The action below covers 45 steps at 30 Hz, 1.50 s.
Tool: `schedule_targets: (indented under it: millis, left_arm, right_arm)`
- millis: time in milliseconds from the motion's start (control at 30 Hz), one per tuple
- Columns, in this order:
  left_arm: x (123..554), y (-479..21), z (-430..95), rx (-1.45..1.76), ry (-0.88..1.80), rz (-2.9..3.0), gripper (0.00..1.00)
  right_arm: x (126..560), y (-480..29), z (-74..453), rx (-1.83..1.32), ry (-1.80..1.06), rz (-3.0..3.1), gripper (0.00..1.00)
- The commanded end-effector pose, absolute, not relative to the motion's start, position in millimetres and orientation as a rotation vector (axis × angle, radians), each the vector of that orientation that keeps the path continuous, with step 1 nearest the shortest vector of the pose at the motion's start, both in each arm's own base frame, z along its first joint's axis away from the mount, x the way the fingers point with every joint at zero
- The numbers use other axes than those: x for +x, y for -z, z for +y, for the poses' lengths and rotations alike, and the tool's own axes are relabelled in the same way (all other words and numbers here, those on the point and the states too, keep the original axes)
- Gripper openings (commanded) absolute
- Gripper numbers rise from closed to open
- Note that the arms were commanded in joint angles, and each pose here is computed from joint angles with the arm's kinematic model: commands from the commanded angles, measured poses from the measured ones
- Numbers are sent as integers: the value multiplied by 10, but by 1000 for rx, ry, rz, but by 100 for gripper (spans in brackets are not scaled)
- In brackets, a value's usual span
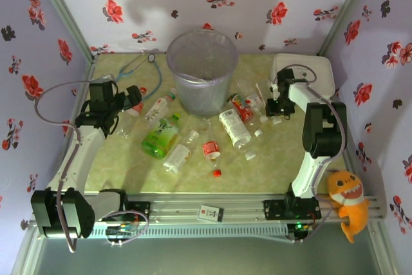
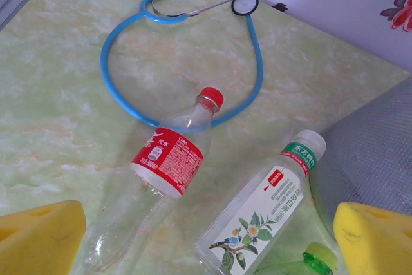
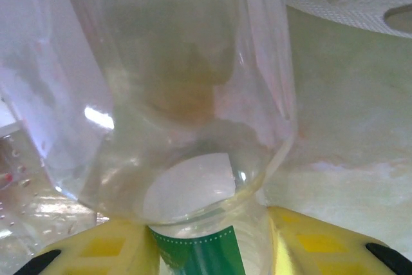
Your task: Put the plastic bottles in the bin
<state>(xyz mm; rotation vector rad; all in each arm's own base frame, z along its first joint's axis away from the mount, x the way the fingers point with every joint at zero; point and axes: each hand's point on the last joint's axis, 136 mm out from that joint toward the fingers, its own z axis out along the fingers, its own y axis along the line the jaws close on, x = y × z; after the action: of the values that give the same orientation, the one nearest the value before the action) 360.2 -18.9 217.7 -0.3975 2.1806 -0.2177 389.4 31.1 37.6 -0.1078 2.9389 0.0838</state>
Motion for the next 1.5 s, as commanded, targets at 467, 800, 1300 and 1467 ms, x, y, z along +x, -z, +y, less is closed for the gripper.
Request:
schedule_targets:
  millis: [467,800,1300,1467]
  left_arm:
    - [3594,-2271,-258,-395,271,2143,100]
    - [3511,-2288,-254,-388,273,2133,100]
    - [3492,-2258,-226,-391,251,2138,100]
    - [3479,-2289,-225,-384,250,2132,100]
  right_arm:
    - [3177,-935,282,0,-7,3030,69]
    - [3645,-910,259,-113,40,3016,78]
    - [3885,-528,360,-140,-41,3058,81]
    - [3911,-388,380,-137,-60,3069,78]
